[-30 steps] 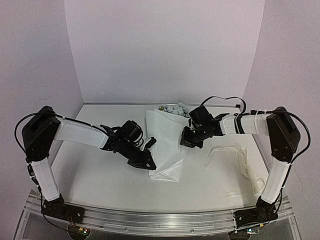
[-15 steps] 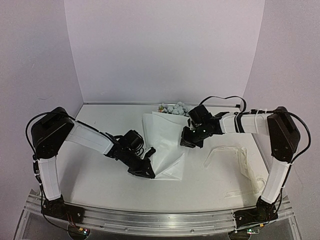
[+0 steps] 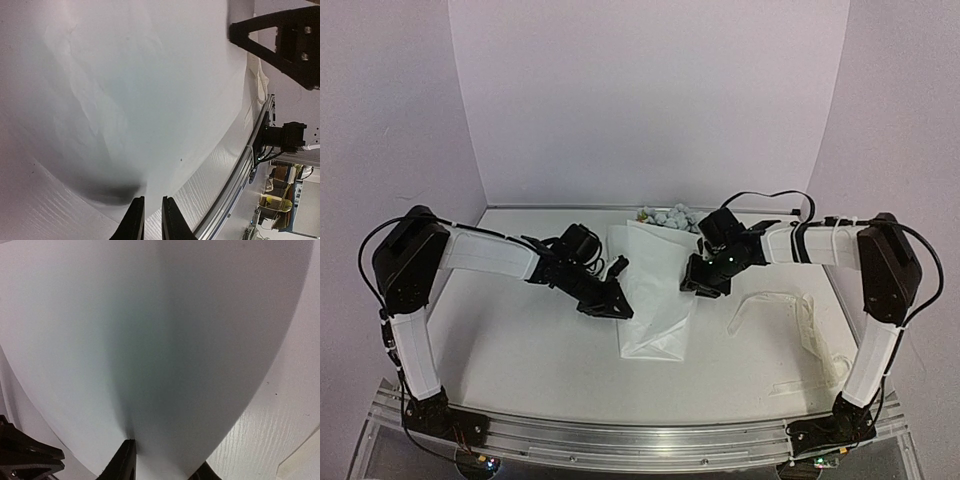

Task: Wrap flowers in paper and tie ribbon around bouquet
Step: Press the fold line on the 2/3-folded wrapping paper.

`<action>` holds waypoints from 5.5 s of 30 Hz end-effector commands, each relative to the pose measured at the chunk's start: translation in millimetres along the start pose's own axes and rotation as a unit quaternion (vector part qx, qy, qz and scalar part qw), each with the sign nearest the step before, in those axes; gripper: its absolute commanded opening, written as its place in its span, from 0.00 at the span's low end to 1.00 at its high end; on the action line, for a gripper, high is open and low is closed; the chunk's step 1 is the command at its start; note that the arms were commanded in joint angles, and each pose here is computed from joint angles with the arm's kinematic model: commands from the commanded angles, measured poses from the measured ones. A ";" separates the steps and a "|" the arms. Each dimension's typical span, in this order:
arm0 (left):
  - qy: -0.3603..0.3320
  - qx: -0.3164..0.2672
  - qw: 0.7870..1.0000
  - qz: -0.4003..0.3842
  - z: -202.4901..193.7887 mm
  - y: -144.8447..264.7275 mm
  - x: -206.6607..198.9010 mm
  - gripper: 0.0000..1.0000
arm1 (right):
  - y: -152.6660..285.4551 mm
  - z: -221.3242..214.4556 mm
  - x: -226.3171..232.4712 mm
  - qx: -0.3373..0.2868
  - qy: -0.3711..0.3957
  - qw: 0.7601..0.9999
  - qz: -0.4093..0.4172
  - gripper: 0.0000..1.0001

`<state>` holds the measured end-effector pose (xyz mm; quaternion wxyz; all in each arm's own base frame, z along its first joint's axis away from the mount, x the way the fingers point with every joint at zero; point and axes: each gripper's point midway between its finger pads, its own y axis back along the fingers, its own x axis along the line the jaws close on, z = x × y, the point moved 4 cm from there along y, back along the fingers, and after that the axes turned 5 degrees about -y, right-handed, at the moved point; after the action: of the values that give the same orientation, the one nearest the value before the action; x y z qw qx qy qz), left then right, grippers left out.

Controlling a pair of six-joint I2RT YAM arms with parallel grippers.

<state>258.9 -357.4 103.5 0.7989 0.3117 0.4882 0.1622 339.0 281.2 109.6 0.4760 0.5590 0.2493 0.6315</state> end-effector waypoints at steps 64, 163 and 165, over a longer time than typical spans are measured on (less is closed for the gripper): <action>0.081 0.061 0.989 -0.104 -44.3 -31.3 9.7 0.17 | -45.7 -103.1 0.8 0.079 0.035 0.996 -0.015 0.23; 0.142 -0.115 0.983 0.009 29.5 -53.7 51.4 0.29 | -25.6 -147.5 -62.6 0.159 0.182 0.958 -0.155 0.19; 0.144 -0.118 0.982 0.010 36.3 -51.2 55.5 0.29 | -25.9 -147.6 -63.1 0.159 0.183 0.957 -0.156 0.19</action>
<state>283.7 -390.1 49.0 0.7562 0.2002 0.5819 0.2224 216.6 287.6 44.0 0.4099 0.4619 0.4729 0.6285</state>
